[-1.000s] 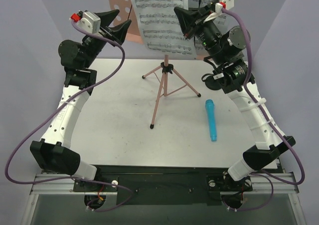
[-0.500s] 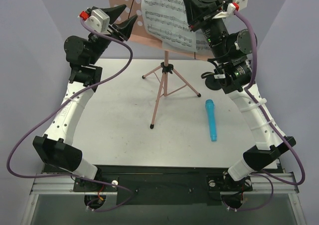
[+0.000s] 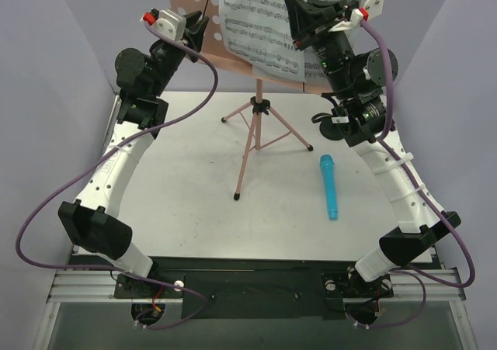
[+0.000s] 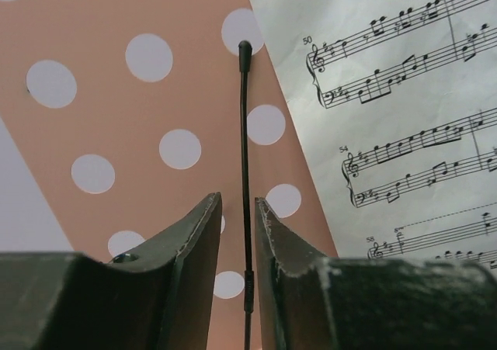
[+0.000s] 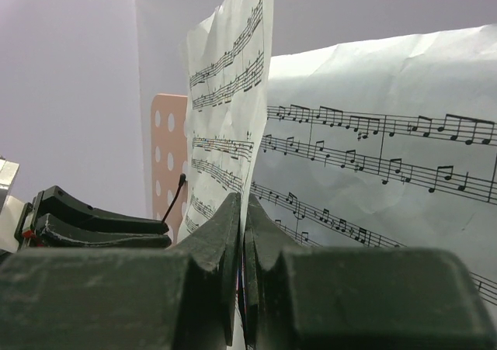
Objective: Set up the instrument practice props
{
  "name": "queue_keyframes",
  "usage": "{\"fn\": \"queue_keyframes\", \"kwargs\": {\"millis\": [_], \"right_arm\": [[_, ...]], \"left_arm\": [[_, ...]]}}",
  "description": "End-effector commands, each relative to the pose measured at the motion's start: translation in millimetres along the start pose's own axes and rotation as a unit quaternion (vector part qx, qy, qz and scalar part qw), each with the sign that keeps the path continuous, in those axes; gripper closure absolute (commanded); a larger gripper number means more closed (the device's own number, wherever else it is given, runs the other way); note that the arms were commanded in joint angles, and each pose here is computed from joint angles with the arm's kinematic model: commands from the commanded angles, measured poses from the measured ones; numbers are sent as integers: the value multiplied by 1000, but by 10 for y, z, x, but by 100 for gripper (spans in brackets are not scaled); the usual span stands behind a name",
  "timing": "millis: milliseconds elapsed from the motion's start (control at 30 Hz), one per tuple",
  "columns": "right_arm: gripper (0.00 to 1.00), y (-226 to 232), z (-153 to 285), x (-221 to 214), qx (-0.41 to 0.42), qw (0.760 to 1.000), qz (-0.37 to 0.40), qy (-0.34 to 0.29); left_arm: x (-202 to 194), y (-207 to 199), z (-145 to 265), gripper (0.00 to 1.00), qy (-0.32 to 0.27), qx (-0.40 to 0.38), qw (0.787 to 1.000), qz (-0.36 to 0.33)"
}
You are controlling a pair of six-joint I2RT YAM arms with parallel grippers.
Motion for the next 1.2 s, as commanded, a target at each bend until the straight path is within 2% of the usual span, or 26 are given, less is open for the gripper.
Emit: {"fn": "queue_keyframes", "kwargs": {"millis": [0, 267, 333, 433, 667, 1167], "right_arm": [[100, -28, 22, 294, -6, 998, 12, -63], [100, -17, -25, 150, -9, 998, 6, -65], [100, -29, -42, 113, -14, 997, 7, -72], [100, -31, -72, 76, -16, 997, 7, -80], [100, 9, -173, -69, -10, 997, -12, -75], [100, 296, -413, -264, 13, 996, -24, -82]], "left_arm": [[179, 43, -34, 69, -18, 25, 999, -17], [247, -19, 15, 90, -46, 25, 999, 6], [251, -48, 56, 99, -61, 36, 997, 19], [300, -84, 115, 100, -92, 49, 994, 28], [358, -151, 184, 100, -123, 38, 990, 64], [426, -183, 201, 100, -124, 25, 989, 73]]}}
Point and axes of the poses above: each gripper's point midway between its finger pads, its own z axis back along the fingers, its own y axis along the line the jaws close on, x = y × z, the point moved 9 cm from there along z, back along the fingers, and after that the axes turned 4 degrees about z, right-handed, at the moved point
